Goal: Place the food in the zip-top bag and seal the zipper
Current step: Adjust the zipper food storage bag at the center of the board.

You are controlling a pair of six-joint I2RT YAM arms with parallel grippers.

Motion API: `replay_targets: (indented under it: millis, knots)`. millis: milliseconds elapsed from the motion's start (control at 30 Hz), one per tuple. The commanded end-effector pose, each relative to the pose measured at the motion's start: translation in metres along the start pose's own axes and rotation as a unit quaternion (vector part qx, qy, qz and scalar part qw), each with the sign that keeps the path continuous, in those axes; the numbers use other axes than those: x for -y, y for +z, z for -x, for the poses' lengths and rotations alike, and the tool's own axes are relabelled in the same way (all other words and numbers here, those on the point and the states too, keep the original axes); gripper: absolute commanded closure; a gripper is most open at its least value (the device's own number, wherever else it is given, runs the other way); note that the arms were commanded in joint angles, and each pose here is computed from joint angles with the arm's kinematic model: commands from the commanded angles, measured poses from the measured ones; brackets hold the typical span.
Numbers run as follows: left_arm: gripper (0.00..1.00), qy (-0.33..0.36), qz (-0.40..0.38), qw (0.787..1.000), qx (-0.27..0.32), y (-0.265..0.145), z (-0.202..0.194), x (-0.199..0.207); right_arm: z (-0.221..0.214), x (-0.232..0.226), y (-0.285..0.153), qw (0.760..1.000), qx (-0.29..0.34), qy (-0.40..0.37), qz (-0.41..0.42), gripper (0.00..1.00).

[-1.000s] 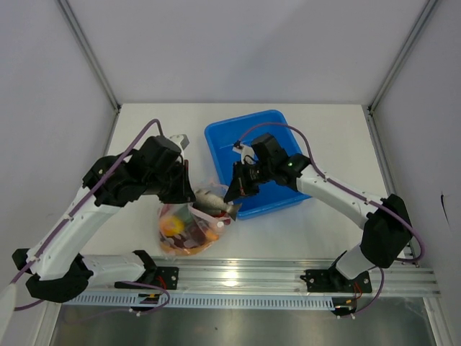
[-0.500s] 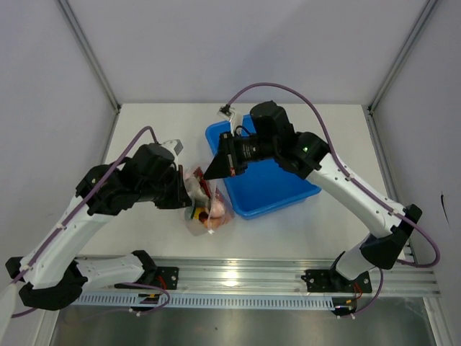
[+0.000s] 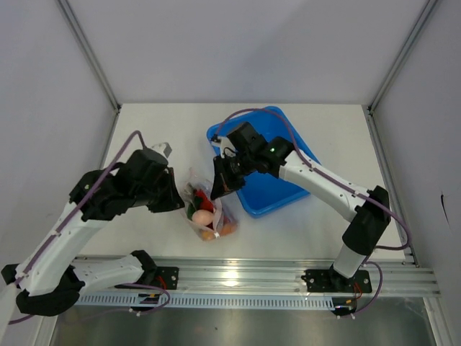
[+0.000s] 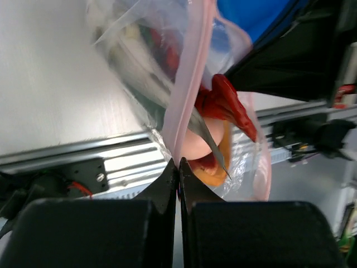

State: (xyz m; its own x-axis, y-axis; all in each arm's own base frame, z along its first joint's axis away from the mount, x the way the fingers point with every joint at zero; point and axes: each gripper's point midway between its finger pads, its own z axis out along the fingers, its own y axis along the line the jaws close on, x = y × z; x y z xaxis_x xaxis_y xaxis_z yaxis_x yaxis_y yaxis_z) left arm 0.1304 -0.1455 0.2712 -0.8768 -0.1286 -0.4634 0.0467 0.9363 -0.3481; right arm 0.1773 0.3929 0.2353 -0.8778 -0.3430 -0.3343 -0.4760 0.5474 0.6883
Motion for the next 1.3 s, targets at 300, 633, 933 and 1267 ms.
replay_targets:
  millis: [300, 633, 933, 1267]
  knots:
    - [0.99, -0.047, 0.032, 0.997, -0.042, 0.004, -0.028, -0.023, 0.03, -0.042, -0.042, 0.994, 0.083, -0.051, 0.041, 1.0]
    - [0.99, -0.046, 0.002, 0.997, 0.065, -0.054, 0.019, -0.016, 0.05, -0.076, -0.07, 0.988, 0.116, -0.092, 0.046, 1.0]
    - [0.99, -0.074, -0.027, 0.996, 0.034, -0.032, 0.005, -0.004, 0.048, -0.08, -0.076, 0.988, 0.118, -0.082, 0.051, 1.0]
    - [1.0, -0.058, -0.016, 0.998, 0.025, -0.017, 0.007, -0.006, 0.061, -0.074, -0.074, 0.987, 0.127, -0.086, 0.043, 1.0]
